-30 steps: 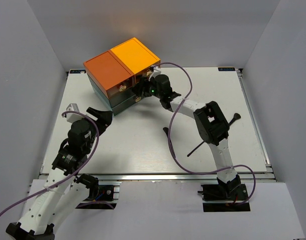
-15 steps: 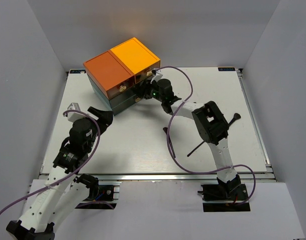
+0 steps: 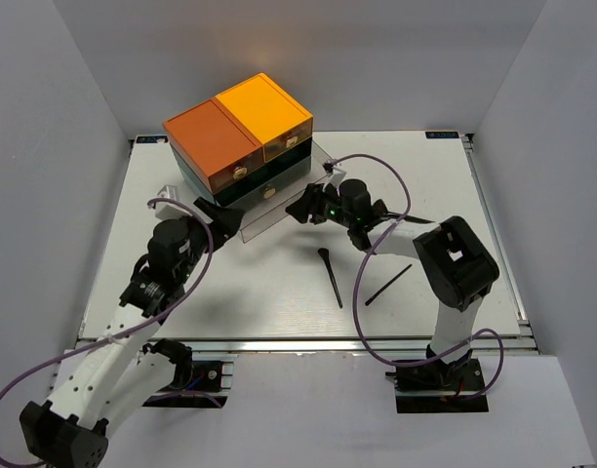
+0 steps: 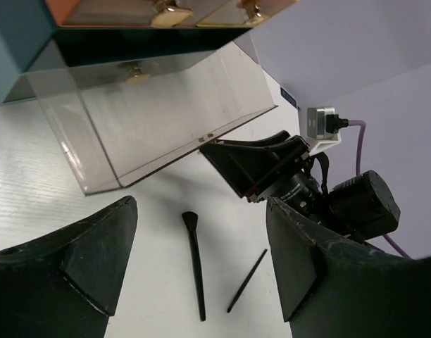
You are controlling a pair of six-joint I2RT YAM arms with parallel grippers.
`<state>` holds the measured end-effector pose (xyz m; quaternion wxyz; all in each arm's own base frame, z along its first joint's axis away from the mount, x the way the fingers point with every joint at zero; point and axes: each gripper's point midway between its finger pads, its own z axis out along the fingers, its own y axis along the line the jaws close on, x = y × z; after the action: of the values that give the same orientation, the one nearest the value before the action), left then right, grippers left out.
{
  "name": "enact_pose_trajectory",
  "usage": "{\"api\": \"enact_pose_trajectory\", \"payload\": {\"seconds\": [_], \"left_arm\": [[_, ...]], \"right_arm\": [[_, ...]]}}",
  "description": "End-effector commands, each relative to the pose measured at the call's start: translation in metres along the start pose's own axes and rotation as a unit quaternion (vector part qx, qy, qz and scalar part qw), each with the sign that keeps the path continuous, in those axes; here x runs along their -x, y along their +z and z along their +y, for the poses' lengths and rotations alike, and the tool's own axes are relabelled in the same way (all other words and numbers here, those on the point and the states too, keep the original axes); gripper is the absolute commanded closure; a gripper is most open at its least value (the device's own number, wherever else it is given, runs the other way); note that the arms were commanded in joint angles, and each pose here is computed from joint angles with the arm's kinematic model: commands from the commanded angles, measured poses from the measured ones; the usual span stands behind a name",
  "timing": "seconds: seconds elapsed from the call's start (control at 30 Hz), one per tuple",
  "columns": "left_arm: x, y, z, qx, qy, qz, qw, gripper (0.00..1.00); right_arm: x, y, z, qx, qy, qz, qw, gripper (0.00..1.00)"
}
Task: Organize the makeup
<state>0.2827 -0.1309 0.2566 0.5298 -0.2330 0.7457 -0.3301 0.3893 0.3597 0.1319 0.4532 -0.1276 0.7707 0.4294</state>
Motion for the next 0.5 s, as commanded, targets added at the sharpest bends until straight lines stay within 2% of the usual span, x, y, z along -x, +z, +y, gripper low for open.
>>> {"api": "enact_pose_trajectory", "payload": {"seconds": [0.0,0.03,0.07,0.13,0.23,0.27,0.3,0.37,0.4,0.43,0.47], "left_arm": [[-0.006,0.006,-0.027,-0.059,0.017,0.027,0.998,0.17],[-0.003,0.007,-0.035,-0.07,0.023,0.029,0.997,0.17],[-0.005,0.009,-0.038,-0.076,0.027,0.037,0.996,0.17],[-0.01,0.016,-0.052,-0.093,0.039,0.064,0.993,0.17],[-0.022,0.027,-0.056,-0.093,0.059,0.101,0.989,0.23],[-0.023,0.028,-0.067,-0.104,0.066,0.108,0.987,0.3],[-0.035,0.038,-0.063,-0.094,0.081,0.128,0.984,0.34],[-0.053,0.039,-0.085,-0.117,0.106,0.15,0.976,0.43],[-0.07,0.048,-0.084,-0.109,0.117,0.171,0.972,0.46],[-0.083,0.047,-0.099,-0.124,0.129,0.185,0.966,0.49],[-0.095,0.049,-0.101,-0.124,0.138,0.201,0.962,0.57]], "right_arm": [[0.016,-0.01,0.021,0.04,-0.035,-0.018,0.998,0.38],[0.015,-0.009,0.026,0.054,-0.045,-0.01,0.997,0.14],[0.011,-0.009,0.025,0.054,-0.049,0.005,0.997,0.11],[0.022,-0.007,0.03,0.066,-0.076,0.013,0.995,0.11],[0.025,-0.018,0.022,0.064,-0.122,0.047,0.989,0.11],[0.026,-0.029,0.016,0.051,-0.133,0.064,0.988,0.11],[0.02,-0.037,0.007,0.047,-0.179,0.077,0.98,0.11],[0.028,-0.063,-0.003,0.037,-0.238,0.081,0.967,0.11],[0.032,-0.074,-0.013,0.041,-0.32,0.08,0.943,0.11],[0.038,-0.096,-0.014,0.035,-0.368,0.069,0.927,0.11],[0.059,-0.111,-0.031,0.008,-0.413,0.042,0.91,0.11]]}}
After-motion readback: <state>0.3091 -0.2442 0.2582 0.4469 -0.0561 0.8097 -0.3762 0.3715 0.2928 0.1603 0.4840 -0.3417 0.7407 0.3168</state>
